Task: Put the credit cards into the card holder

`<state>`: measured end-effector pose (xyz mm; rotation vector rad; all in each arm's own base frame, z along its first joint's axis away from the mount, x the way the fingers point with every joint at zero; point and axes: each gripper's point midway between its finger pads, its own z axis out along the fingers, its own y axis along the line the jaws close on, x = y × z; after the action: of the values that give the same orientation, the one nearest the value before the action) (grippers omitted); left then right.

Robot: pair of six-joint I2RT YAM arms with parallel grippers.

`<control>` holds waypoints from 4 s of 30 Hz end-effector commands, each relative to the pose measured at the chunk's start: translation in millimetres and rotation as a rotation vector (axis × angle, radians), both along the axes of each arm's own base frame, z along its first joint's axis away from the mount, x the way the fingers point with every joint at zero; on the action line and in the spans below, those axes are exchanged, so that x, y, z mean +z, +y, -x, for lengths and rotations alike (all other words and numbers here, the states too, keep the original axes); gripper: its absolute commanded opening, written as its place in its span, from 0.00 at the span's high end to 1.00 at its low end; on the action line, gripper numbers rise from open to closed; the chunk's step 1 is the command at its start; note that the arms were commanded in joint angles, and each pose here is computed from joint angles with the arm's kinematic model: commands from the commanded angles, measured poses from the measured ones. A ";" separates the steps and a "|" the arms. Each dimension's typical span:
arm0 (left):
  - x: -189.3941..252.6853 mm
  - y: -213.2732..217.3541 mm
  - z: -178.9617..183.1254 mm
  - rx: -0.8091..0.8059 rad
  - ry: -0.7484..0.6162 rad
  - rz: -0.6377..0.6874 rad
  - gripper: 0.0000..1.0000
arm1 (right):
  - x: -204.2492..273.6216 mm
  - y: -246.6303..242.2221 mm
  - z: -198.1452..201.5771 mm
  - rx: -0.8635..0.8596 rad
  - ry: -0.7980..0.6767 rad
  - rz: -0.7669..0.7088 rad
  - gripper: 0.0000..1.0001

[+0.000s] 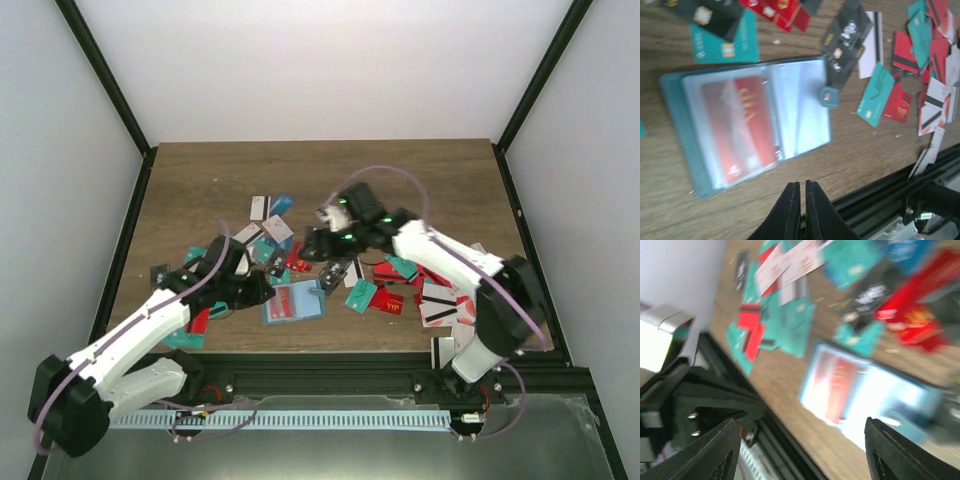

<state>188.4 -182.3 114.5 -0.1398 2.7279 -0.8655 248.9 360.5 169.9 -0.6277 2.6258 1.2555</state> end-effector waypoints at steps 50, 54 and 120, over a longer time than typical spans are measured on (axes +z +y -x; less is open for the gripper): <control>-32.6 -192.8 -32.1 -0.480 0.018 0.029 0.93 | -118.3 -350.5 110.5 -1.250 0.819 0.967 0.00; -29.1 -193.4 -32.4 -0.474 0.004 0.039 0.93 | -118.6 -349.4 116.3 -1.270 0.883 1.001 0.05; 1.0 -188.9 -41.8 -0.451 -0.070 0.044 0.93 | -110.8 -306.9 82.1 -1.027 0.934 0.842 0.99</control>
<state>220.5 -367.0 85.6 0.4819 2.7923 -1.0010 136.7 33.6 44.3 1.5174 3.2780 -0.2654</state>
